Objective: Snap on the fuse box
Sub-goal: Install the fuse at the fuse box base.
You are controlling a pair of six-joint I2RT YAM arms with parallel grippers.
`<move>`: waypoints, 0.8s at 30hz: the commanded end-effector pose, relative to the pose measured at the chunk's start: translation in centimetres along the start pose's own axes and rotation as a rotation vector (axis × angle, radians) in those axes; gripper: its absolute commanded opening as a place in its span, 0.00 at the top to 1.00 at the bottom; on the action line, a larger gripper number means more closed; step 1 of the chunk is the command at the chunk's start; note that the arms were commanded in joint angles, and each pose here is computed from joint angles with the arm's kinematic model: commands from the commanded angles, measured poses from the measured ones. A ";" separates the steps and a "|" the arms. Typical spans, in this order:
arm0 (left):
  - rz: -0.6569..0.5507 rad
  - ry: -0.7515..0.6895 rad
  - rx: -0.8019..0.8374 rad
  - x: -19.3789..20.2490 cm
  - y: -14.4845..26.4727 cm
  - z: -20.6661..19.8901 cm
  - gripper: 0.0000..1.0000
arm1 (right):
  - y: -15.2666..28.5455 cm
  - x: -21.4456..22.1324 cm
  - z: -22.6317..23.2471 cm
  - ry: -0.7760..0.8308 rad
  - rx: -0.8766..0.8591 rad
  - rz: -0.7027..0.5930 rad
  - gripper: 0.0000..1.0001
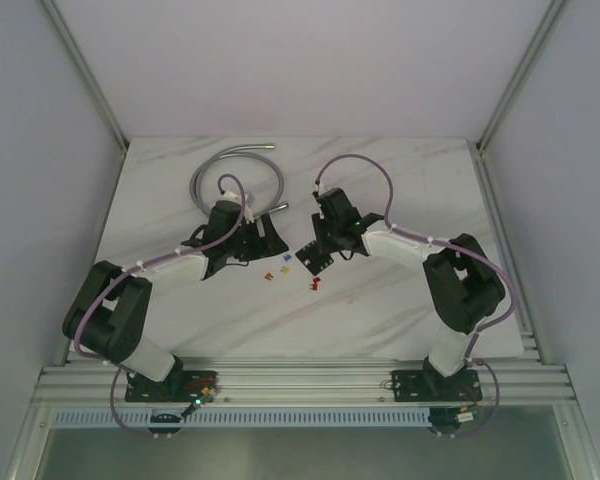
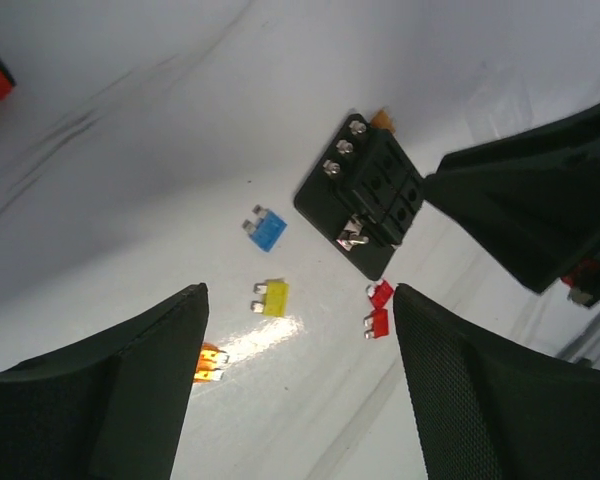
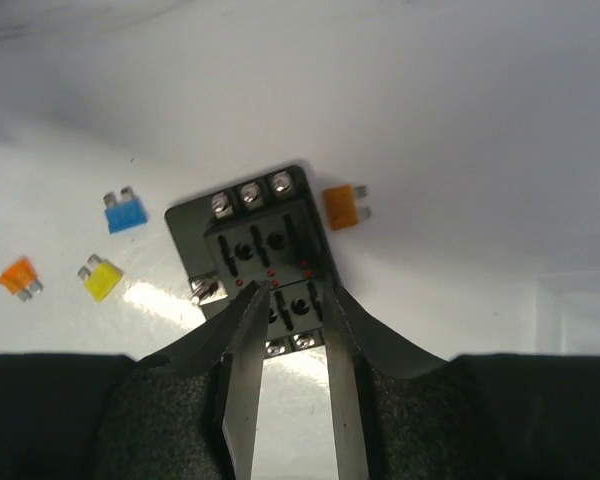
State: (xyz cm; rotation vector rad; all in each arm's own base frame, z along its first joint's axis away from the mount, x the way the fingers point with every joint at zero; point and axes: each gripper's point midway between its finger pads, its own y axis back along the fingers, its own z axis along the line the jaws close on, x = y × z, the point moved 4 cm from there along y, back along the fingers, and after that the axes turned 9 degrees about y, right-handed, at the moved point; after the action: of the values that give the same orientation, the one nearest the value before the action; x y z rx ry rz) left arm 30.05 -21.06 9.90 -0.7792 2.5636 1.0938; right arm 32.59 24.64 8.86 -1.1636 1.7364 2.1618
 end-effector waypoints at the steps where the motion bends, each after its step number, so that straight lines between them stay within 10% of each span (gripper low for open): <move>1: -0.025 -0.061 -0.104 -0.6 0.1 0.7 0.20 | 1.4 -0.2 1.4 0.016 -0.042 -0.028 0.64; 24: -0.056 -0.254 -0.538 1.9 0.1 3.3 0.37 | 3.5 1.8 0.8 -0.003 -0.003 -0.062 0.26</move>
State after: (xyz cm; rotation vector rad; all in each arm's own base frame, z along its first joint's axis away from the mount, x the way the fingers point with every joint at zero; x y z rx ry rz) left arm 28.56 -20.57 7.26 -0.7436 2.1624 1.6462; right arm 29.01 23.52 9.69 -1.1826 1.7113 2.1618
